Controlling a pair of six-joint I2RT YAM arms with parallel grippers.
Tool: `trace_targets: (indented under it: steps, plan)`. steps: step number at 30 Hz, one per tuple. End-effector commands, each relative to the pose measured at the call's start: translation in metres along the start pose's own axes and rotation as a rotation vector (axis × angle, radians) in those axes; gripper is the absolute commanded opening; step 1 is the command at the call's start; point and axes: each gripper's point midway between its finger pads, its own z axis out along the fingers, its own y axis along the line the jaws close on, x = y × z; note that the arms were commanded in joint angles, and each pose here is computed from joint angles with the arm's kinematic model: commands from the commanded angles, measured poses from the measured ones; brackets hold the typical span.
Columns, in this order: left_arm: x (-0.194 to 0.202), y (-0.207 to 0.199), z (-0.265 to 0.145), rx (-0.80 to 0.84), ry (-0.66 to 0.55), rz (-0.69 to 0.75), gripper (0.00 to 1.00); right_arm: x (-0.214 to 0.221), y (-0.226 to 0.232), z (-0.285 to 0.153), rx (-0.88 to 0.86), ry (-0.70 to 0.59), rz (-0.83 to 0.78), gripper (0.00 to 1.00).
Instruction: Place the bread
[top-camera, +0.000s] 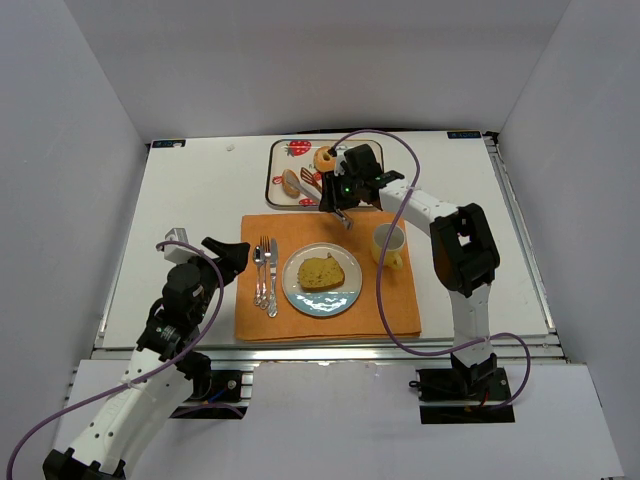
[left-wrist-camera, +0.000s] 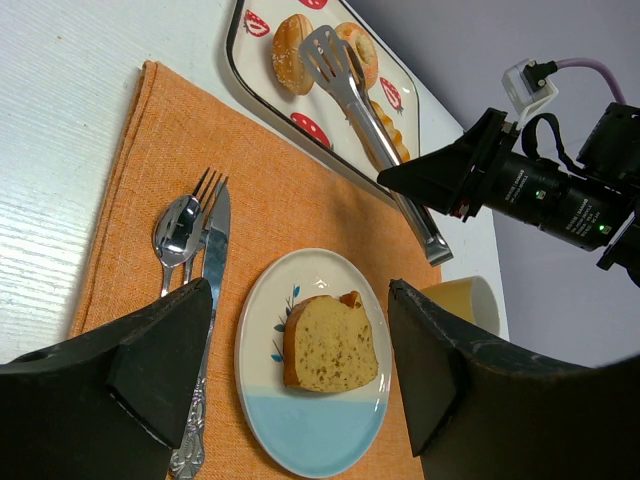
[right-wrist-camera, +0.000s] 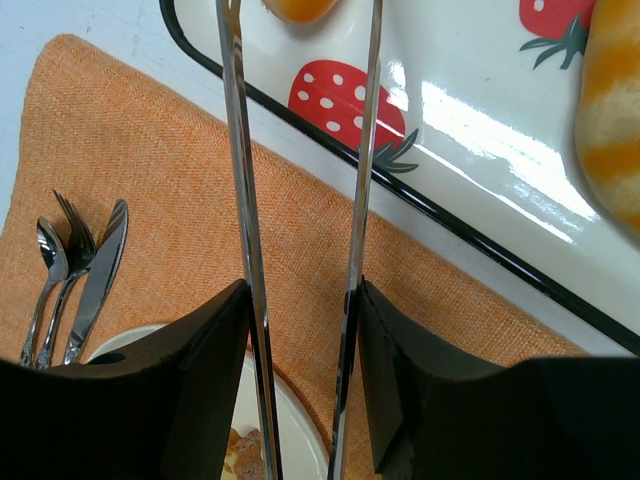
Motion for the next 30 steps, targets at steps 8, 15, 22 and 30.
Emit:
trace_targets:
  steps: [8,15,22,30]
  plan:
    - [-0.001,0.005,-0.001,-0.016,-0.008,-0.002,0.80,-0.018,0.019,-0.012,-0.062,-0.052,0.017,0.47]
    - [-0.001,0.005,-0.002,-0.014,-0.009,-0.003,0.80,-0.021,0.025,-0.016,-0.098,-0.059,0.008,0.38]
    - [-0.002,0.005,-0.003,-0.016,-0.013,-0.004,0.80,-0.022,0.032,-0.019,-0.146,-0.063,-0.018,0.24]
    - [-0.003,0.004,-0.004,-0.015,-0.016,-0.005,0.80,-0.028,0.032,-0.028,-0.176,-0.081,-0.033,0.12]
